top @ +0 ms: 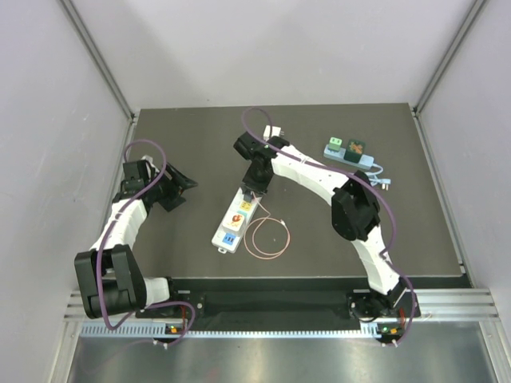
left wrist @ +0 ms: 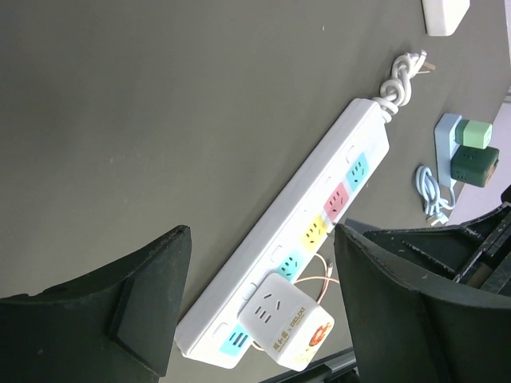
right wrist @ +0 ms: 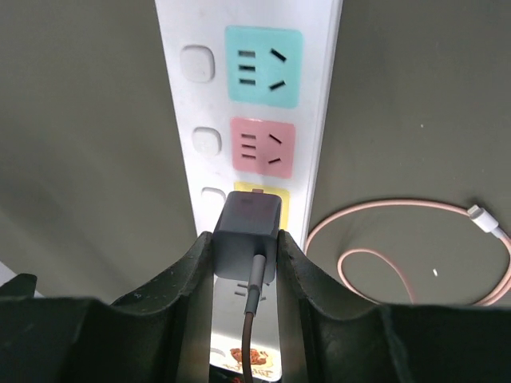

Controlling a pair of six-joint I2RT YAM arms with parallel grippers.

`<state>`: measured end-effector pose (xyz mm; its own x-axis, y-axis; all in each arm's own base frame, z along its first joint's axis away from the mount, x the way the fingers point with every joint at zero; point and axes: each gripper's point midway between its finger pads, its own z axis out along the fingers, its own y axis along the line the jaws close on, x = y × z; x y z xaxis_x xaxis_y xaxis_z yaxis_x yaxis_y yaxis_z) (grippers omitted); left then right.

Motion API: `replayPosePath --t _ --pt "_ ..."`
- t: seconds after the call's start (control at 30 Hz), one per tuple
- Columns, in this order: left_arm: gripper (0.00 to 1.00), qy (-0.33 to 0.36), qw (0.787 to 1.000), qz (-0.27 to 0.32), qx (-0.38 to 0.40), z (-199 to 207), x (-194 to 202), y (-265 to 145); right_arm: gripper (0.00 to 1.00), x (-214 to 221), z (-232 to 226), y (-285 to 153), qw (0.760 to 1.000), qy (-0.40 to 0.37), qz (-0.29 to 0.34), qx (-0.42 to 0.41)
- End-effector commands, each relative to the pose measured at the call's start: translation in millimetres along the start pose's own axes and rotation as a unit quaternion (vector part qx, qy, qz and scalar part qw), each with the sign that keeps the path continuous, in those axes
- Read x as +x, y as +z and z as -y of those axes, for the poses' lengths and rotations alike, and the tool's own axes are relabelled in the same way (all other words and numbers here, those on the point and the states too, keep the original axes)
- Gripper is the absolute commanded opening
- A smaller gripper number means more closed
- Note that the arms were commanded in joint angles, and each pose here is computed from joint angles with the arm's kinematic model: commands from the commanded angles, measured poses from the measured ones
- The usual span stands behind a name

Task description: Insert the plug

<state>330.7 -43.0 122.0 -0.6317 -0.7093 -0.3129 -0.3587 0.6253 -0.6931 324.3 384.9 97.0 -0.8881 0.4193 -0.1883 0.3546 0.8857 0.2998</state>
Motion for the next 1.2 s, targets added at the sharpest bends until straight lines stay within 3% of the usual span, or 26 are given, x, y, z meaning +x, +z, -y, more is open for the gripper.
replayPosePath --t 0.0,1.17 --pt "0.77 0.014 0.999 0.014 0.029 11.0 -4.8 -3.6 0.0 9.3 -10.5 -14.9 1.0 0.003 0.008 -0.007" --pt "0.77 0.013 0.999 0.013 0.029 10.9 -3.4 -4.1 0.0 20.0 -9.3 13.6 1.0 0.004 -0.003 0.009"
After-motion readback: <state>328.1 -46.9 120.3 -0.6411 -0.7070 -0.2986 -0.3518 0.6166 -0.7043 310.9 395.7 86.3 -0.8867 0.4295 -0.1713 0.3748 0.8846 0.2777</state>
